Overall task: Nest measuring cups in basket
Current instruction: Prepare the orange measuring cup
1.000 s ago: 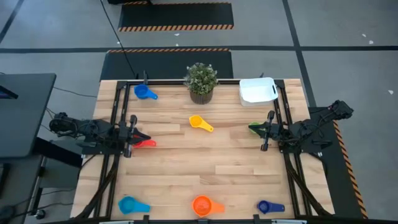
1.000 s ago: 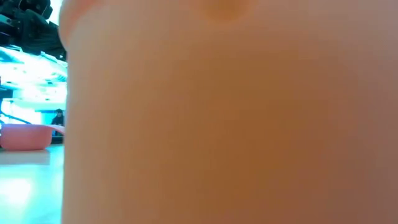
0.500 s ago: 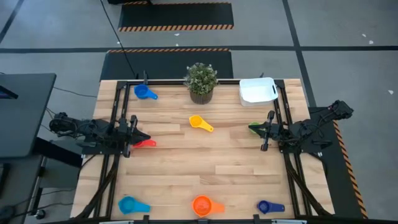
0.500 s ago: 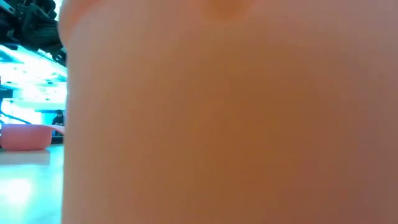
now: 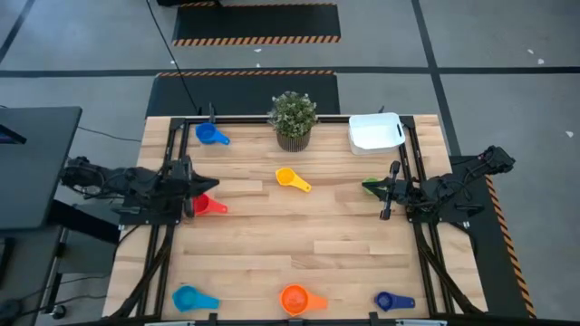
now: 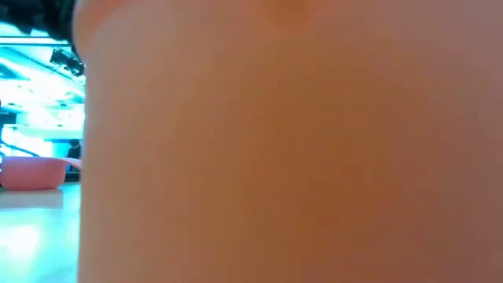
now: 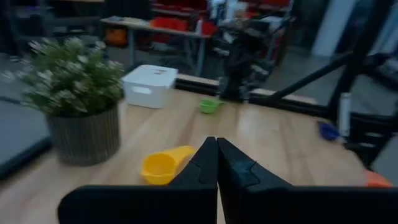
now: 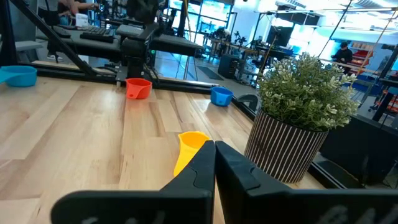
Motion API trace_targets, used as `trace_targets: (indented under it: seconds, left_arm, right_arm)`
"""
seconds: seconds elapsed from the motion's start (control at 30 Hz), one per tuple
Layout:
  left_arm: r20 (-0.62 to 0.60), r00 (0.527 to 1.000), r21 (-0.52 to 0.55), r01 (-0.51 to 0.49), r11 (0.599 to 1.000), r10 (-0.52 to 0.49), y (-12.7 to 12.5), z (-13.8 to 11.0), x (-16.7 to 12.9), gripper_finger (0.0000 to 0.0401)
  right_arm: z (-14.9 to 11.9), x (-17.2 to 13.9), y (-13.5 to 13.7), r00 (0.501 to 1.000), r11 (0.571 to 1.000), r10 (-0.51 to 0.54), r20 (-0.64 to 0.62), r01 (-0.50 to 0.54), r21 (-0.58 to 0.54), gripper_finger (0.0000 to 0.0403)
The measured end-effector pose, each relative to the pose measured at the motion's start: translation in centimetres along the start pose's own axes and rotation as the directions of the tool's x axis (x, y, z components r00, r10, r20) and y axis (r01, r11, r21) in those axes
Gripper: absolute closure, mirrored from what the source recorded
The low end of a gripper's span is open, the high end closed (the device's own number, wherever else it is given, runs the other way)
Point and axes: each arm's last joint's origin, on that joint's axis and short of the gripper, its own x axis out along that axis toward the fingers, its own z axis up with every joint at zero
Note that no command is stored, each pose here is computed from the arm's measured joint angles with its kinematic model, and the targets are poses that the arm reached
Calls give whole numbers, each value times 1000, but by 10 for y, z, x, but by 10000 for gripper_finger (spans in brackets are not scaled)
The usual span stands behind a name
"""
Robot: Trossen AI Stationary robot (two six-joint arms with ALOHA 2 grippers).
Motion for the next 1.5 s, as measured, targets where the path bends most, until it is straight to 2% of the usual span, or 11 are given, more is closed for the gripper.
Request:
trace_targets:
  seconds: [0.17, 0.27, 0.47, 0.63, 0.73, 0.83, 0.9, 1.0, 1.2, 1.37, 1.5]
  left_arm:
    - [-152, 987, 34, -45, 998, 49, -16, 39, 14, 399]
    - [-247, 968, 29, -34, 999, 40, -27, 64, 22, 400]
    - [-368, 928, -59, -78, 995, 51, -45, 109, 35, 400]
    - [-484, 872, -31, -98, 995, 70, -61, 125, 55, 400]
    - [-543, 837, -49, -107, 993, 63, -70, 130, 67, 400]
    - [-561, 826, -79, -124, 989, 59, -78, 136, 77, 401]
    - [-561, 826, -92, -130, 987, 57, -82, 140, 83, 401]
    - [-573, 817, -85, -131, 988, 59, -89, 140, 93, 401]
    - [-610, 789, -58, -136, 989, 72, -94, 133, 103, 398]
    - [-633, 773, -71, -111, 991, 42, -97, 130, 106, 400]
    - [-657, 754, -130, -95, 987, -14, -98, 130, 105, 396]
  right_arm:
    - [0, 0, 0, 1000, 1000, 0, 0, 0, 0, 385]
    - [0, 0, 0, 1000, 1000, 0, 0, 0, 0, 385]
    - [5, 0, -1, 999, 999, -7, 38, 6, 37, 385]
    - [18, -1, -4, 987, 982, -18, 158, -12, 186, 385]
    - [29, -4, -8, 967, 946, -42, 252, -43, 322, 385]
    - [39, -7, -13, 936, 910, -83, 343, -70, 410, 385]
    - [44, -10, -16, 916, 906, -108, 385, -69, 417, 385]
    - [54, -12, -19, 906, 931, -121, 405, -38, 363, 385]
    - [83, -15, -28, 940, 968, -78, 333, -8, 250, 385]
    - [112, -22, -39, 987, 976, -4, 164, -32, 217, 385]
    - [132, -25, -44, 999, 981, 45, 26, -49, 187, 385]
